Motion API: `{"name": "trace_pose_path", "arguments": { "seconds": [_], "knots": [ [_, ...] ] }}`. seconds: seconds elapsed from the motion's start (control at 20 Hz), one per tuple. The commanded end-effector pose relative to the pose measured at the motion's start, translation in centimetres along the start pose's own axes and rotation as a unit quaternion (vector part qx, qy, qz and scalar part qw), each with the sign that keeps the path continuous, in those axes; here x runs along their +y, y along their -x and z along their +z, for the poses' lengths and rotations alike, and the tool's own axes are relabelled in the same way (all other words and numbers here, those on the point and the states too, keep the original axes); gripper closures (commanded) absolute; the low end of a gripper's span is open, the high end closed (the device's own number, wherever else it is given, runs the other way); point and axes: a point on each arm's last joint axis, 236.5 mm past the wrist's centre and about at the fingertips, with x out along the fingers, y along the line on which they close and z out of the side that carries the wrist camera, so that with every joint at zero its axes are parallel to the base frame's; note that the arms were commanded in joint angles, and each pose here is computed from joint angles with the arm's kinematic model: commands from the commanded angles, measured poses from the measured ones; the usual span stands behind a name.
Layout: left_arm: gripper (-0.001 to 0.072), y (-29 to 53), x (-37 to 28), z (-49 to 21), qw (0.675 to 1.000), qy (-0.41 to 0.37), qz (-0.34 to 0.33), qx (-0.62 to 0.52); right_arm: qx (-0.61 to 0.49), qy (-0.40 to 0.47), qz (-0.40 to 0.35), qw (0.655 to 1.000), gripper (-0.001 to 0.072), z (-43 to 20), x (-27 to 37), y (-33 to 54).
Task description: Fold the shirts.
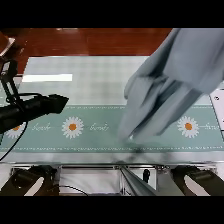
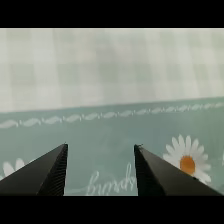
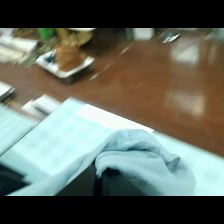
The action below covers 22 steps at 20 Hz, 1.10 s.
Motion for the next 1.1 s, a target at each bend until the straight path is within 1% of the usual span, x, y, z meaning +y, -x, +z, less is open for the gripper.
{"name": "trace_pose_path", "arguments": {
  "seconds": [0.0,0.1,0.2,0.4,0.55,0.6,0.65,0.7,0.75,0.85,0.95,1.0,1.05],
  "knots": [
    [0.0198,0.2,0.1,2.8,0.998,-0.012,0.002,-0.060,0.094,-0.033,0.076,0.992,0.0692,-6.9,3.4,-5.7],
    [0.0198,0.2,0.1,2.7,0.998,-0.012,0.003,-0.057,0.143,-0.066,0.101,0.982,0.0692,-12.3,4.7,-10.0],
    [0.0198,-0.1,0.2,2.1,0.999,-0.010,0.004,-0.043,0.188,-0.100,0.111,0.971,0.0692,-17.7,5.8,-13.8],
    [0.0198,-1.2,0.2,0.0,1.000,0.010,-0.001,-0.002,0.294,-0.162,0.128,0.933,0.0692,-28.7,8.5,-20.2],
    [0.0198,-1.8,0.6,-1.5,0.999,0.013,0.005,0.031,0.357,-0.181,0.113,0.909,0.0691,-34.8,8.6,-22.9],
    [0.0198,-1.9,0.7,-1.9,0.999,0.014,0.007,0.042,0.365,-0.193,0.103,0.905,0.0608,-35.6,8.1,-23.3],
    [0.0198,-1.9,0.8,-2.3,0.999,0.014,0.009,0.050,0.362,-0.197,0.093,0.906,0.0374,-35.4,7.0,-23.5],
    [0.0198,-1.9,0.9,-2.6,0.998,0.014,0.009,0.056,0.352,-0.205,0.082,0.910,0.0296,-34.4,5.3,-23.3],
    [0.0198,-1.9,0.9,-2.9,0.998,0.014,0.010,0.061,0.340,-0.214,0.070,0.913,0.0296,-33.0,3.3,-22.8],
    [0.0198,-1.8,1.0,-3.7,0.997,0.014,0.013,0.079,0.320,-0.213,0.022,0.923,0.0296,-29.9,-2.6,-19.8],
    [0.0198,-1.5,1.3,-5.6,0.993,0.014,0.020,0.119,0.316,-0.196,-0.096,0.923,0.0296,-28.4,-11.0,-13.9],
    [0.0198,-1.4,2.1,-6.9,0.989,0.018,0.033,0.142,0.317,-0.192,-0.171,0.913,0.0296,-28.5,-15.5,-9.8],
    [0.0198,-1.5,3.6,-8.2,0.985,0.034,0.061,0.159,0.319,-0.196,-0.241,0.895,0.0296,-29.4,-19.1,-5.5]
  ]
}}
